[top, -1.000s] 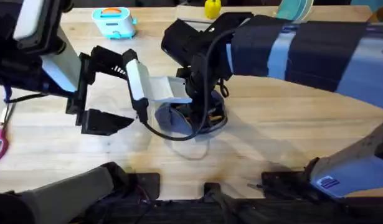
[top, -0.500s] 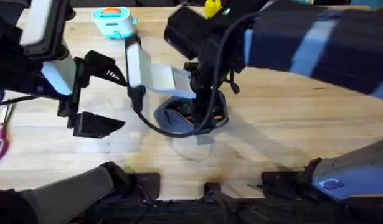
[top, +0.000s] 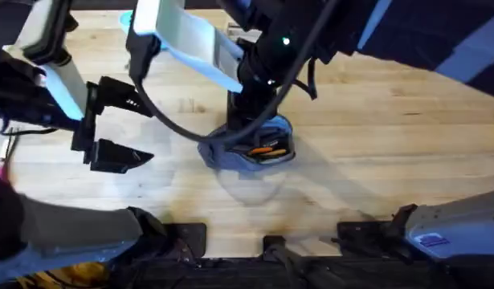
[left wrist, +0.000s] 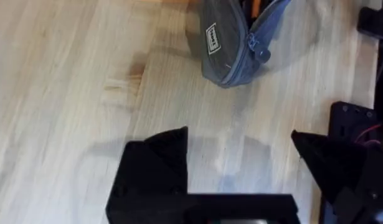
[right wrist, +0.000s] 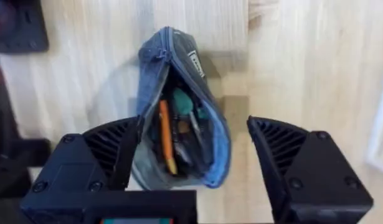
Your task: Unzip the bag, pick up the pens from the table one at a time and place them inside, then zip the bag closed.
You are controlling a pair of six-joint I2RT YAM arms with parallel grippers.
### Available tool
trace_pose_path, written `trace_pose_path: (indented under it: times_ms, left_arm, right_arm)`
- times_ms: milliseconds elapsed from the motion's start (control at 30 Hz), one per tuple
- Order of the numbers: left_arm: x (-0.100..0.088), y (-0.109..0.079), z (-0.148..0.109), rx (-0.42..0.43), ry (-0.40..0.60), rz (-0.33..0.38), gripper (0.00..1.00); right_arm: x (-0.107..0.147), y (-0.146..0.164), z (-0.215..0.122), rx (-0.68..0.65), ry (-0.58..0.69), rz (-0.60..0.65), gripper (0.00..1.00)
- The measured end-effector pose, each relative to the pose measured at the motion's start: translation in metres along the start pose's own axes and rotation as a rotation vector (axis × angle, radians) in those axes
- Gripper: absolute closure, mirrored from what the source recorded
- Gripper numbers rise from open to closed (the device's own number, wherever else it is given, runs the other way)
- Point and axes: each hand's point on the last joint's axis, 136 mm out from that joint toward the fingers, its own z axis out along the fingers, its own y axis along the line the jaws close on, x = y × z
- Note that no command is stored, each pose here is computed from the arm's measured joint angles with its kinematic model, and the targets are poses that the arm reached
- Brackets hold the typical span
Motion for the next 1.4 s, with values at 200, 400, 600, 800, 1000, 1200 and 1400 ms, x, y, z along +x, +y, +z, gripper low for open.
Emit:
trace_pose_path:
  times_ms: [200,400,600,800,1000,1200,1400]
  left_arm:
    - [0.016,0.013,0.013,0.043,-0.037,-0.044,0.007]
    - [0.023,0.026,0.021,0.033,-0.07,-0.048,0.006]
    - [0.016,0.029,0.031,0.056,-0.058,0.004,0.005]
    - [0.006,0.028,0.043,0.1,-0.041,0.066,0.007]
    - [0.004,0.028,0.046,0.109,-0.033,0.084,0.008]
    - [0.004,0.028,0.046,0.109,-0.033,0.084,0.007]
    - [0.006,0.027,0.046,0.115,-0.022,0.085,0.007]
  right_arm:
    - [-0.016,0.002,-0.001,-0.029,-0.071,0.222,0.004]
    - [-0.031,-0.005,-0.002,-0.033,-0.133,0.542,0.004]
    - [-0.039,-0.003,0.0,-0.013,-0.147,0.815,0.004]
    - [-0.039,0.012,0.012,-0.022,-0.121,0.963,0.004]
    - [-0.034,0.05,0.033,-0.055,-0.044,1.046,0.004]
    - [-0.033,0.07,0.036,0.0,-0.011,1.102,0.004]
    - [-0.03,0.074,0.041,0.095,-0.024,1.203,0.004]
